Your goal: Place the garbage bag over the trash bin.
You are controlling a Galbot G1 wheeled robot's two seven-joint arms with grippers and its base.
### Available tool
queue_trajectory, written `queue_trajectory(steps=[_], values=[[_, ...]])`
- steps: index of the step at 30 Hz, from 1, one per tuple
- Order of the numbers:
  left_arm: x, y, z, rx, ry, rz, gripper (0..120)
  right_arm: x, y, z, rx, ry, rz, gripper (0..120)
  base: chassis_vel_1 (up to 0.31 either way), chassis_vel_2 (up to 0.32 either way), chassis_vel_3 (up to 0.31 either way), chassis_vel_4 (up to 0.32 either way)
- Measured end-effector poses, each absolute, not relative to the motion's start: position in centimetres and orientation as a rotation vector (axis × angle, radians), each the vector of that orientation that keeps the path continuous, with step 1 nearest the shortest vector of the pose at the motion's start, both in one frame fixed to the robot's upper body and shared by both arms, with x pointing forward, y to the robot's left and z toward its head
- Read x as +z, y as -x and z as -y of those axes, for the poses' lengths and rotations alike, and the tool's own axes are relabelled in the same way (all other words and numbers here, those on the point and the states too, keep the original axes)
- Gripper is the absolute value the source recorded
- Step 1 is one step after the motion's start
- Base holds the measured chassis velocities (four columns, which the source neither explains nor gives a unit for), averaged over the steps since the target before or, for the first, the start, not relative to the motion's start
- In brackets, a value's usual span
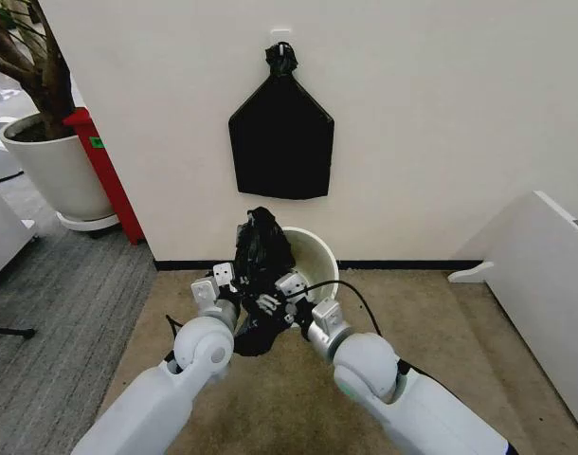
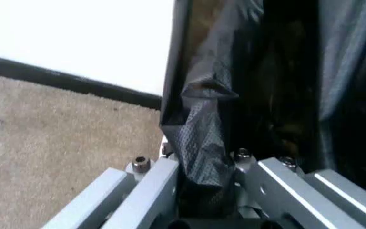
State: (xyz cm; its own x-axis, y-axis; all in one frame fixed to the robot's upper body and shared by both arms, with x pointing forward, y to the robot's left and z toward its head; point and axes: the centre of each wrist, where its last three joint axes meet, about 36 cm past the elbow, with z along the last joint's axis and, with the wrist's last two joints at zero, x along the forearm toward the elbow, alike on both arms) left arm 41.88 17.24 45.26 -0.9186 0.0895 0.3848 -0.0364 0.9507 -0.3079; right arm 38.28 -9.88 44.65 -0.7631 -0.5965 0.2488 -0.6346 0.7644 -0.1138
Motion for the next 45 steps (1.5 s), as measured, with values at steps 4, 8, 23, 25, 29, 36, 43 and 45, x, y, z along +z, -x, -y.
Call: queue_trajectory(steps=[4, 8, 23, 25, 29, 36, 43, 45], values=[[44.8, -42.1, -17.7, 0.430, 0.023, 2.701, 1, 47.1, -38.3, 9.9, 0.273, -0.977, 2.778, 43, 0.000, 0.000, 0.000, 0.000], [44.8, -42.2, -17.7, 0.437, 0.023, 2.701, 1, 47.5, -38.4, 10.0, 0.269, -0.986, 2.793, 50, 0.000, 0.000, 0.000, 0.000], [44.9, -42.4, -17.7, 0.443, 0.019, 2.711, 1, 46.3, -37.7, 10.3, 0.276, -0.980, 2.768, 0, 0.000, 0.000, 0.000, 0.000], [44.9, -42.3, -17.7, 0.443, 0.019, 2.711, 1, 46.2, -37.6, 10.1, 0.276, -0.992, 2.760, 9, 0.000, 0.000, 0.000, 0.000], [44.9, -42.3, -17.7, 0.443, 0.020, 2.711, 1, 45.9, -37.6, 9.6, 0.277, -0.998, 2.752, 22, 0.000, 0.000, 0.000, 0.000], [44.8, -42.1, -17.5, 0.442, 0.029, 2.708, 1, 45.7, -38.0, 9.4, 0.289, -0.998, 2.748, 47, 0.000, 0.000, 0.000, 0.000], [44.8, -41.9, -17.5, 0.444, 0.033, 2.711, 1, 45.5, -38.1, 9.9, 0.296, -0.999, 2.758, 68, 0.000, 0.000, 0.000, 0.000], [44.9, -41.9, -17.5, 0.444, 0.033, 2.711, 1, 45.5, -38.0, 10.0, 0.297, -0.999, 2.759, 67, 0.000, 0.000, 0.000, 0.000]])
